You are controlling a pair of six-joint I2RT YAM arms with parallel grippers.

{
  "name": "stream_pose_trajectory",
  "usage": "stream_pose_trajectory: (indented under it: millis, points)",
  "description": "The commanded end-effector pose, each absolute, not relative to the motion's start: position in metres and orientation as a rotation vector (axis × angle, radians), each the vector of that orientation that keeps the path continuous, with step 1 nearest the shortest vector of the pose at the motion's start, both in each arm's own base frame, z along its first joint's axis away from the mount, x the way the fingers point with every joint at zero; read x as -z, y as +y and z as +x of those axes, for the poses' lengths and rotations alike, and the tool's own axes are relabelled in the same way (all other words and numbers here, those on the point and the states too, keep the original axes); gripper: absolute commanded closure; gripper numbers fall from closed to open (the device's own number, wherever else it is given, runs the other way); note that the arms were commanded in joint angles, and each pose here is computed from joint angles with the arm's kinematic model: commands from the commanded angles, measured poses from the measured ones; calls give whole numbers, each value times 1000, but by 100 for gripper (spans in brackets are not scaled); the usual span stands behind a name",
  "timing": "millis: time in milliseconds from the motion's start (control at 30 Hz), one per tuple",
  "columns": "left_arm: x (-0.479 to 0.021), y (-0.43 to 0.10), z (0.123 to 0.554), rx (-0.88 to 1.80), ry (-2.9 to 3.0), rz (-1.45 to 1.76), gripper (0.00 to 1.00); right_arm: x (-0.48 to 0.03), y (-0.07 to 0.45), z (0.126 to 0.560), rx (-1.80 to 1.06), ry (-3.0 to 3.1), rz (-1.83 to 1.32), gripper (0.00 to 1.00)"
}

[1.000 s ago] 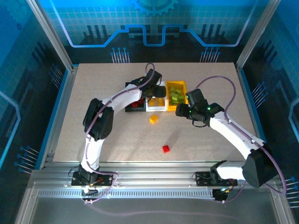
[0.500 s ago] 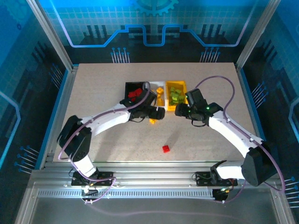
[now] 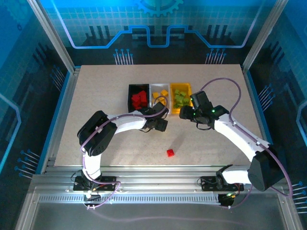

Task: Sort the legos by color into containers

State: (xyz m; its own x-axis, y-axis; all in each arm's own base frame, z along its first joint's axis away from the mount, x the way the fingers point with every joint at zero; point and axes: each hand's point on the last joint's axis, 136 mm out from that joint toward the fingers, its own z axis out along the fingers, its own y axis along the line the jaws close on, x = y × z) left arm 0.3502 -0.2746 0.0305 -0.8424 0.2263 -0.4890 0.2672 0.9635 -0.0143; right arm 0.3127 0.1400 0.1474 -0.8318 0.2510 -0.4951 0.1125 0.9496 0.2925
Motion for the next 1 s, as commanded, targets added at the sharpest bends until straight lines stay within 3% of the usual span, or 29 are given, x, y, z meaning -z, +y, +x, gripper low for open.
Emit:
stream_pose_trajectory:
  millis: [0, 100, 233, 400, 767, 967]
  points:
    - [-33, -277, 368, 47, 2536, 384, 27, -151, 138, 312, -349, 2537, 280, 29]
    - [-28, -280, 368, 49, 2554, 395, 40, -151, 138, 313, -350, 2537, 281, 29]
    - [-20, -278, 365, 40, 2574, 394, 45, -152, 138, 314, -352, 2536, 282, 29]
    - [-16, -279, 362, 44, 2589, 390, 58, -160, 138, 315, -354, 2518, 258, 29]
    - [-91, -294, 345, 328, 2525, 271, 66, -168, 139, 320, -383, 2505, 276, 29]
    - [-152, -285, 377, 507, 2435, 92, 67, -159, 133, 316, -365, 2519, 300, 29]
